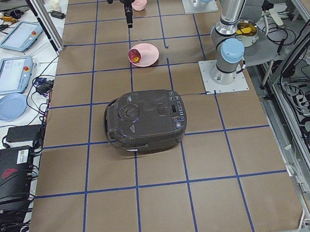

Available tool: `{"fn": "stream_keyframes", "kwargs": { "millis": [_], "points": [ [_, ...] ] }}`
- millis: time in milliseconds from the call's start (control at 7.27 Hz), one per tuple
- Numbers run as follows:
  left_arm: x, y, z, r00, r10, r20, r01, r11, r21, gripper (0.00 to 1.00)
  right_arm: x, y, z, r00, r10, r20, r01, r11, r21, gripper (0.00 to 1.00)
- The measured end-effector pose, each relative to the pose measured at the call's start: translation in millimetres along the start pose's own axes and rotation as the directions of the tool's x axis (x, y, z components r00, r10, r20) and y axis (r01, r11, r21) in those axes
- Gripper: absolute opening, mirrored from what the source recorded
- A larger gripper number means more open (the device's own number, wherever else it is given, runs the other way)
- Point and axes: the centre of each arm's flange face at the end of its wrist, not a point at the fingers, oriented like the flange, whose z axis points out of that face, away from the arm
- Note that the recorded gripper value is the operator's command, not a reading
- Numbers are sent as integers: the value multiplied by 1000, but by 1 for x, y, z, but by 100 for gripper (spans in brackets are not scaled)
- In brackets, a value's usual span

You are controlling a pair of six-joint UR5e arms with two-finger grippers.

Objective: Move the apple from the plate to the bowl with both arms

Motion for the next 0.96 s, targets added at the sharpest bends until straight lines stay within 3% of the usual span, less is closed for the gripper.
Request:
{"fn": "stream_keyframes", "kwargs": {
  "millis": [962],
  "points": [
    [2, 4, -4, 1000, 21, -1, -21, 1000, 8, 100, 3, -1, 1, 1000, 7, 5, -7, 1000, -4, 100]
  ]
}}
